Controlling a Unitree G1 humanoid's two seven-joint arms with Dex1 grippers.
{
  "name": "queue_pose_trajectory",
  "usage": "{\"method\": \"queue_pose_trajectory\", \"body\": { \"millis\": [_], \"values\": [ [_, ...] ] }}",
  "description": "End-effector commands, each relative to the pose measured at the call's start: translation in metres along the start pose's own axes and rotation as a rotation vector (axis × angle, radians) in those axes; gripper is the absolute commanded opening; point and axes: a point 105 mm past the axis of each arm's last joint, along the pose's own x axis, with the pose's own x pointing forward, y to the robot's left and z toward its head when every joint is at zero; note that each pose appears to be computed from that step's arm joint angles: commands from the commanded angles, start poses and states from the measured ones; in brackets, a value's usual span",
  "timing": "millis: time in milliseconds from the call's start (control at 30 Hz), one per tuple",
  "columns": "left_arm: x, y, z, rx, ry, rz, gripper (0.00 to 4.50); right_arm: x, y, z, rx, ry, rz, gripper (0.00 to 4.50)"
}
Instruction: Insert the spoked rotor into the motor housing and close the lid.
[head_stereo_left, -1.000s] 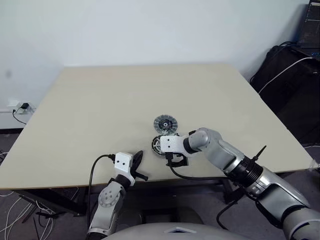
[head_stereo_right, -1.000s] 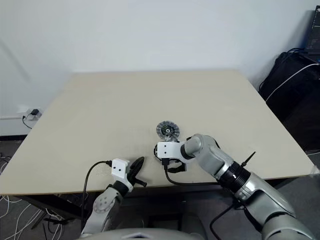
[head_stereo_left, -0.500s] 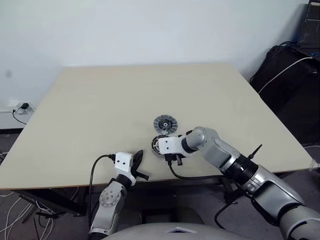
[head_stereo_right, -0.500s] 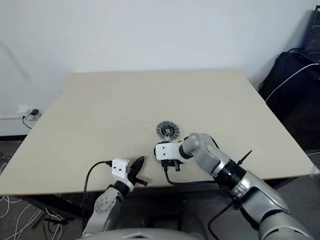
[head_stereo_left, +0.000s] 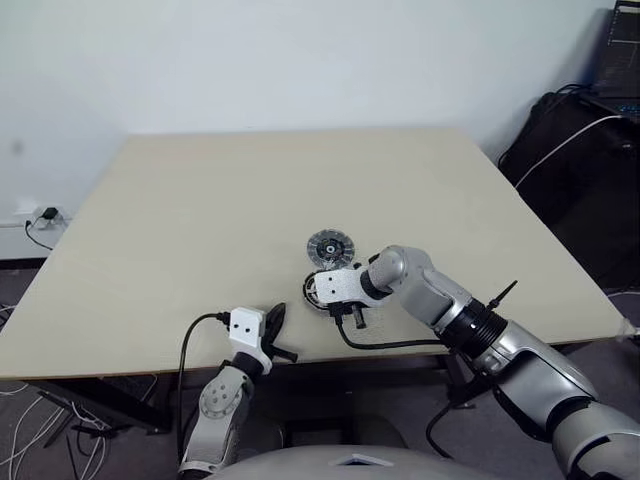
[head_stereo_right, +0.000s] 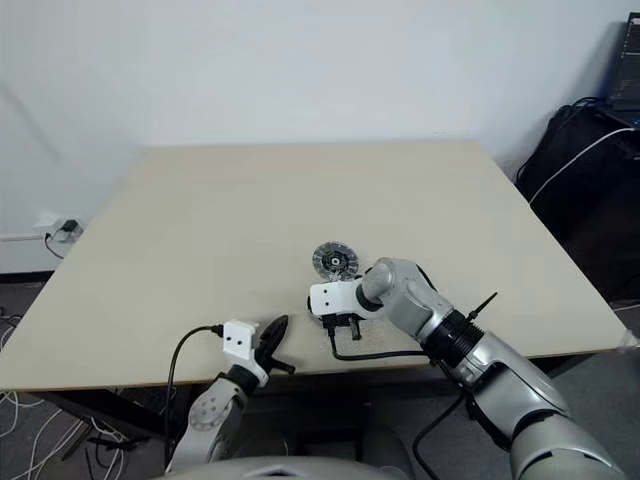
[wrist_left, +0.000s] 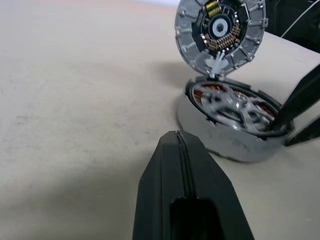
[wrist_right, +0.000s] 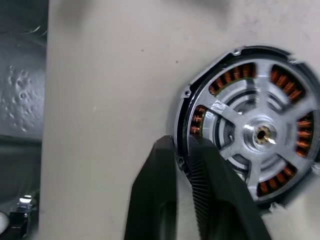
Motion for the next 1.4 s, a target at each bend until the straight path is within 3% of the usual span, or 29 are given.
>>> {"method": "queue_pose_trajectory", "body": {
  "millis": [33, 367, 867, 1100, 1400],
  "values": [
    [0.003, -0.002, 0.017, 0.011, -0.071, -0.005, 0.00, -0.003, -0.005, -0.005, 0.009, 0.025, -0.027, 0.05],
    [0.005, -0.003, 0.017, 0.006, -0.066, -0.010, 0.00, -0.008, -0.001, -0.004, 0.179, -0.032, -0.056, 0.05],
    [0.007, -0.006, 0.015, 0.002, -0.057, -0.032, 0.00, -0.021, 0.025, 0.024, 0.593, -0.114, -0.124, 0.05],
    [0.006, -0.007, 0.014, -0.001, -0.053, -0.041, 0.00, -0.023, 0.020, 0.042, 0.797, -0.163, -0.154, 0.05],
    [0.005, -0.007, 0.013, -0.003, -0.053, -0.036, 0.00, -0.010, -0.001, 0.039, 0.980, -0.157, -0.264, 0.05]
  ]
}}
